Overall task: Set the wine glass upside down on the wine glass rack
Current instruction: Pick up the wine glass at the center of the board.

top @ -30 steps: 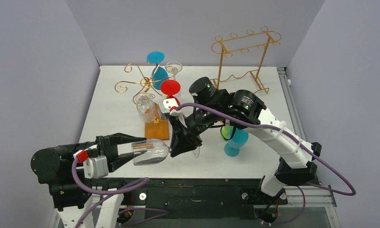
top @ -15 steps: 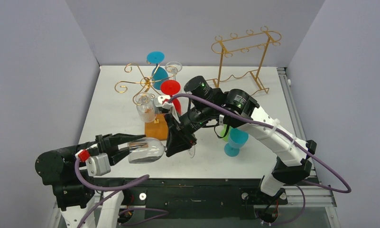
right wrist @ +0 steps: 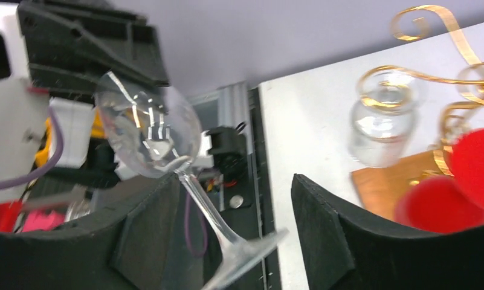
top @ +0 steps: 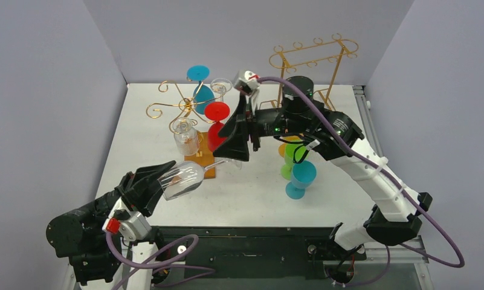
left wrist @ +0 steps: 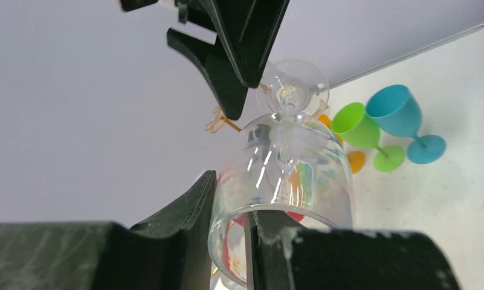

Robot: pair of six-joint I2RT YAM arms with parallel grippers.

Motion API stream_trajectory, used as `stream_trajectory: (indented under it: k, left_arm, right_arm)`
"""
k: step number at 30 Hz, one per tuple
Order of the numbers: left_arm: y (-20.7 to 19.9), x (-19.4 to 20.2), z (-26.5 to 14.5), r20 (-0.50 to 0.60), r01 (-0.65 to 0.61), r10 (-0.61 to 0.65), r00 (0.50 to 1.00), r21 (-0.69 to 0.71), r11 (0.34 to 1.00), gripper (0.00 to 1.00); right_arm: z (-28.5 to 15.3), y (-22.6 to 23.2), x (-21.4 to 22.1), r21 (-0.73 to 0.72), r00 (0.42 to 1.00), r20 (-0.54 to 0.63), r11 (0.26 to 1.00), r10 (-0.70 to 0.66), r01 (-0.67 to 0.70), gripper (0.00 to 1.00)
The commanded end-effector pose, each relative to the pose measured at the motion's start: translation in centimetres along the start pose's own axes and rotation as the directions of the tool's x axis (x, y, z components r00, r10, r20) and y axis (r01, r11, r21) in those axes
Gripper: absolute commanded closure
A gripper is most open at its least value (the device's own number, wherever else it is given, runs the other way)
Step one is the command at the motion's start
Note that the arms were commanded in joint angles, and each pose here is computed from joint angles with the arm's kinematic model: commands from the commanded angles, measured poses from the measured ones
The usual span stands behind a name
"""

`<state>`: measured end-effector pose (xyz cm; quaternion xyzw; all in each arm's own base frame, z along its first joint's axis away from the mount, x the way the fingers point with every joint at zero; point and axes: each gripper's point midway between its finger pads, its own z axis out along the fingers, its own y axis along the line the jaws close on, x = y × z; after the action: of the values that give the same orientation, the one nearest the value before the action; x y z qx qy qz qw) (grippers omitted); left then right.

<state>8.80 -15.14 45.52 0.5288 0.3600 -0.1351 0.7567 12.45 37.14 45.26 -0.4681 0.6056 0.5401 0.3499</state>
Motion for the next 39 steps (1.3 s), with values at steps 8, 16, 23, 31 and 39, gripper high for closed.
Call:
stream_trajectory:
  k: [8,16,23,31,39]
  left_arm:
    - [7.5,-2.1,-1.6,-0.008,-0.227,0.244,0.97,-0.391,0.892,1.0]
    - [12.8,-2.1,-4.4,0.016,-0.153,0.222,0.975,-0.677,0.72,1.0]
    - [13.4,-2.3,-4.6,0.24,0.165,0.015,0.971,-0.708,0.687,1.0]
    - [13.3,-1.6,-4.4,0.289,0.243,-0.046,0.956,-0.696,0.676,1.0]
    - [13.7,-0.5,-4.2,0.28,0.238,-0.048,0.959,-0.699,0.674,1.0]
  right_arm:
    - [-7.4,-4.7,-8.7,0.465,0.921,0.374,0.881,-0.111,-0.083,0.32]
    - [-6.5,-6.3,-9.8,0.485,0.904,0.413,0.867,-0.11,-0.116,0.32]
    - [-3.0,-6.6,-12.1,0.321,0.845,0.534,0.918,0.027,-0.231,0.32]
    - [0.7,-1.8,-15.0,-0.102,0.744,0.623,0.968,0.242,-0.229,0.32]
    - [3.3,2.2,-15.6,-0.235,0.709,0.642,0.955,0.292,-0.181,0.31]
